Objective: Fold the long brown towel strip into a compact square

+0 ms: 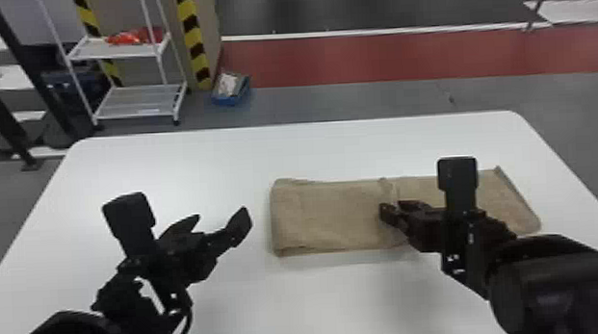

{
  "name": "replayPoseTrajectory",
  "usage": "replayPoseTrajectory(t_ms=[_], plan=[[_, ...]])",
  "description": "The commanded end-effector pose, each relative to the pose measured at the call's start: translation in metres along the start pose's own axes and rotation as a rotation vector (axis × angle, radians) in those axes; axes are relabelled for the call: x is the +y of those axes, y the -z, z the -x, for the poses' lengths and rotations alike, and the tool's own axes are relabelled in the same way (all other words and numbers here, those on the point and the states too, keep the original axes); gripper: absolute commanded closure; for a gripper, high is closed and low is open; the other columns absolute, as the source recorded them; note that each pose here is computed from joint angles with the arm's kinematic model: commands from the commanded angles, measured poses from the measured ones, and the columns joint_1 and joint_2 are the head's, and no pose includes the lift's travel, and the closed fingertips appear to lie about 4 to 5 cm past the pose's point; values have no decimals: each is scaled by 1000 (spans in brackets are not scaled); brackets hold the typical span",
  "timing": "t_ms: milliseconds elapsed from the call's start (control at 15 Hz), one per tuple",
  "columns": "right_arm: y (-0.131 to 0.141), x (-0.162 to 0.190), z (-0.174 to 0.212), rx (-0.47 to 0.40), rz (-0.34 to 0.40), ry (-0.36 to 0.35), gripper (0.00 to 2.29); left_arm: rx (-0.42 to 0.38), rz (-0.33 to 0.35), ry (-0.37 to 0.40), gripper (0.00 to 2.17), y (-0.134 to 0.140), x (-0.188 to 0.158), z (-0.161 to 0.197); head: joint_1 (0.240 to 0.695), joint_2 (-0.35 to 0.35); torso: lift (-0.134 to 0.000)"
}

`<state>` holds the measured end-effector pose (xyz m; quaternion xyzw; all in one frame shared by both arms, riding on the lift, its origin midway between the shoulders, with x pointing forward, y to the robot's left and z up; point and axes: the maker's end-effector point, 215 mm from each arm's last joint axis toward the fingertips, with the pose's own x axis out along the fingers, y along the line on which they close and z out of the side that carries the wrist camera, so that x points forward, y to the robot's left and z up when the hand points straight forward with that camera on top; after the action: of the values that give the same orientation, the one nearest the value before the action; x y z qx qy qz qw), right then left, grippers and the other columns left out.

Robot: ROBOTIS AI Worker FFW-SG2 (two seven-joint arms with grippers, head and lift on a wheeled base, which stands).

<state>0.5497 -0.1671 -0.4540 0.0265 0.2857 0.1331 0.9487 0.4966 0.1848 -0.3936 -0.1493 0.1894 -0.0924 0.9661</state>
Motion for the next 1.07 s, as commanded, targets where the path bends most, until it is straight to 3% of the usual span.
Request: replayPoseTrajectory(t_ms=[0,400,467,533,667,1000], plan=[[0,0,2,-5,-3,1,785,10,0,0,46,3,0,0,695,19,-125],[-18,9,14,-44,19,-1,788,13,-3,3,46,2,-2,1,695,20,-125],[-19,7,15,-44,21,3,849,14,-3,4,46,2,-2,2,695,21,-125],[-15,6,15,-19,18,-2,1193,15,-1,3,46,3,-2,2,695,22,-125],[-18,7,15,-22,21,-6,1497,9,-1,0,46,0,0,4,695,21,-125],[-46,-6,36,-73,3,-11,1595,5,0,1,46,-2,0,4,695,20,-125]])
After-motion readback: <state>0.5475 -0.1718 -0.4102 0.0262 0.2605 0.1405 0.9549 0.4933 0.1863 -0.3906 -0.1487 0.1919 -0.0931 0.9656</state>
